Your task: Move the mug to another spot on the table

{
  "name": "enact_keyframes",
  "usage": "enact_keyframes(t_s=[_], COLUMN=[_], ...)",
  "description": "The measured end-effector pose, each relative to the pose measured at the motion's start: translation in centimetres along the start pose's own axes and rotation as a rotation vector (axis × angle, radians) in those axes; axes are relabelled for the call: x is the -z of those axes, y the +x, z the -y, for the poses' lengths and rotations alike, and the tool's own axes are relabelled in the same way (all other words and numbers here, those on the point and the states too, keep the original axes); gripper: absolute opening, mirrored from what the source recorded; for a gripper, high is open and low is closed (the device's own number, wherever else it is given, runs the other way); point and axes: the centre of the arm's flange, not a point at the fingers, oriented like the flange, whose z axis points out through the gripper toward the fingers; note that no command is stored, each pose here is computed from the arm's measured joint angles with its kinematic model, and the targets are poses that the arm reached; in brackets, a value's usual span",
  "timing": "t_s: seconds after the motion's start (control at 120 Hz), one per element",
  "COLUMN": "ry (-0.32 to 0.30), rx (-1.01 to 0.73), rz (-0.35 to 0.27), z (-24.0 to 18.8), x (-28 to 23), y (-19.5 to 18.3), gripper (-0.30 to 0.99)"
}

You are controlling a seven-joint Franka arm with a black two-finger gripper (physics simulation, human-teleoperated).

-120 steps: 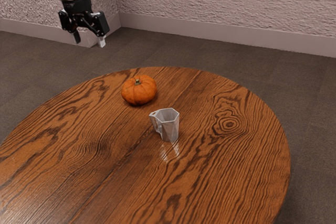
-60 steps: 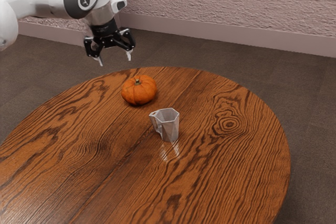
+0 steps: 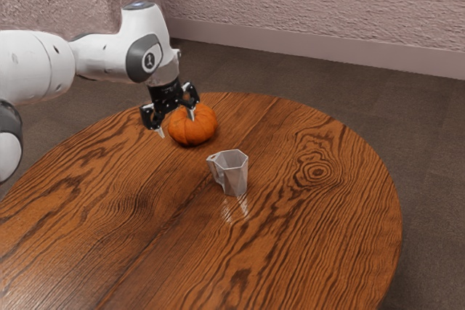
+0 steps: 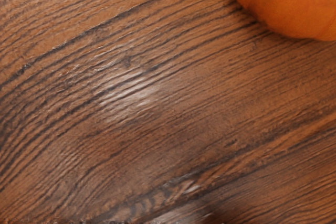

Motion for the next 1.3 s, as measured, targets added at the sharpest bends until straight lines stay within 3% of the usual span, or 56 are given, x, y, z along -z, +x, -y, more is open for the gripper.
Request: enact_keyframes(t_s=[0.642,0.975,1.3], ry=[-0.111,-0.188,-0.186], rx=[0.450,0.526,0.555], rz=[0.064,0.049,0.054], z=[-1.5,-4.0,-5.0], x=[-10.7,-12.5,-15.2], y=[0.0,0.0,-0.9], gripper=[0.69,0.69,0.69])
